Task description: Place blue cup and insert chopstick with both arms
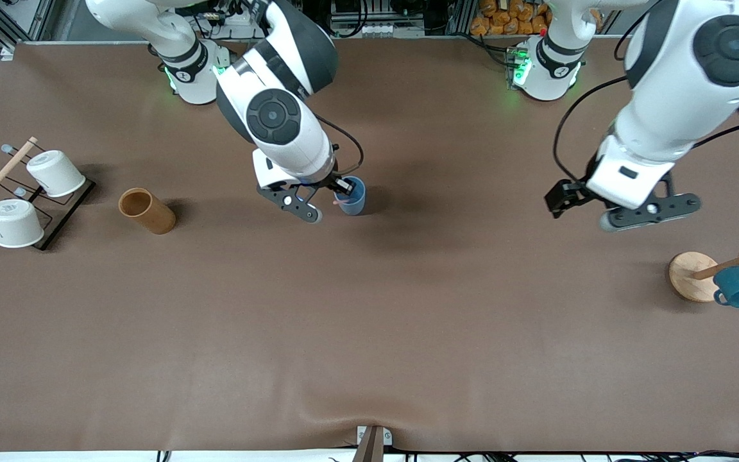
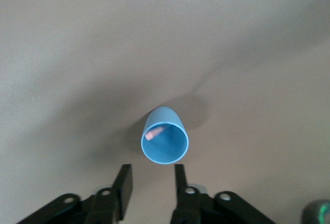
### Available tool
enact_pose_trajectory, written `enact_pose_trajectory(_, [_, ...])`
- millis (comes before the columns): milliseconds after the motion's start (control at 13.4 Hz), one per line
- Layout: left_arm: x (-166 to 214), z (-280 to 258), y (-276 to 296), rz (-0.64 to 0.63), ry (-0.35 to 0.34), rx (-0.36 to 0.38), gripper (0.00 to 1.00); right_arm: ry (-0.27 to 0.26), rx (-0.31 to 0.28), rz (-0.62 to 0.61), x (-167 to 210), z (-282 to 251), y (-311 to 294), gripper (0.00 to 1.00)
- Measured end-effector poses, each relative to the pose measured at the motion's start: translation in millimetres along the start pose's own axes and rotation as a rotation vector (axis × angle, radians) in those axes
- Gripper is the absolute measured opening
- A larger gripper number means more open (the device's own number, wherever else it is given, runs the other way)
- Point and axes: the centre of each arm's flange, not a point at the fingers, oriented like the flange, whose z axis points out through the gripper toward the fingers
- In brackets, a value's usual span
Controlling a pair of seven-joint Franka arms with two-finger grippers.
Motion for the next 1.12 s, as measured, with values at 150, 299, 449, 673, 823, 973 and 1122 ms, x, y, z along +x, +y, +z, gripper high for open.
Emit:
enact_pose_trajectory(150, [0.8,-10.8,-14.2,0.023,0.005,0.0,1.0,0.015,-0.011,0.026,-3.7,8.2,-4.1,0.68])
enact_pose_trajectory(299, [5.5,-24.6,-33.2,0.048,0.003,-0.034,1.0,0.023,-0.002,0.047,0.1,3.0,-4.0,0.89])
enact_pose_trajectory(449, [8.5,-40.7,-53.1,0.055,-0.007,-0.039,1.0,0.027,0.003,0.078,21.5,-17.3,5.2,1.0])
enact_pose_trajectory(673, [10.5,-57.6,-72.4,0.094,0.003,-0.036,1.0,0.018,-0.006,0.007,72.1,-64.4,41.8,1.0])
enact_pose_trajectory(823, [15.8,-60.8,-96.2,0.141,0.007,-0.031,1.0,0.007,-0.012,-0.054,109.9,-90.5,73.6,1.0])
enact_pose_trajectory(973, [20.9,-62.3,-120.7,0.151,0.006,-0.024,1.0,0.002,-0.011,-0.12,150.7,-110.5,108.3,1.0])
enact_pose_trajectory(1122, [17.7,-64.9,-129.2,0.151,-0.014,-0.022,1.0,0.03,-0.024,-0.217,187.7,-122.3,139.9,1.0])
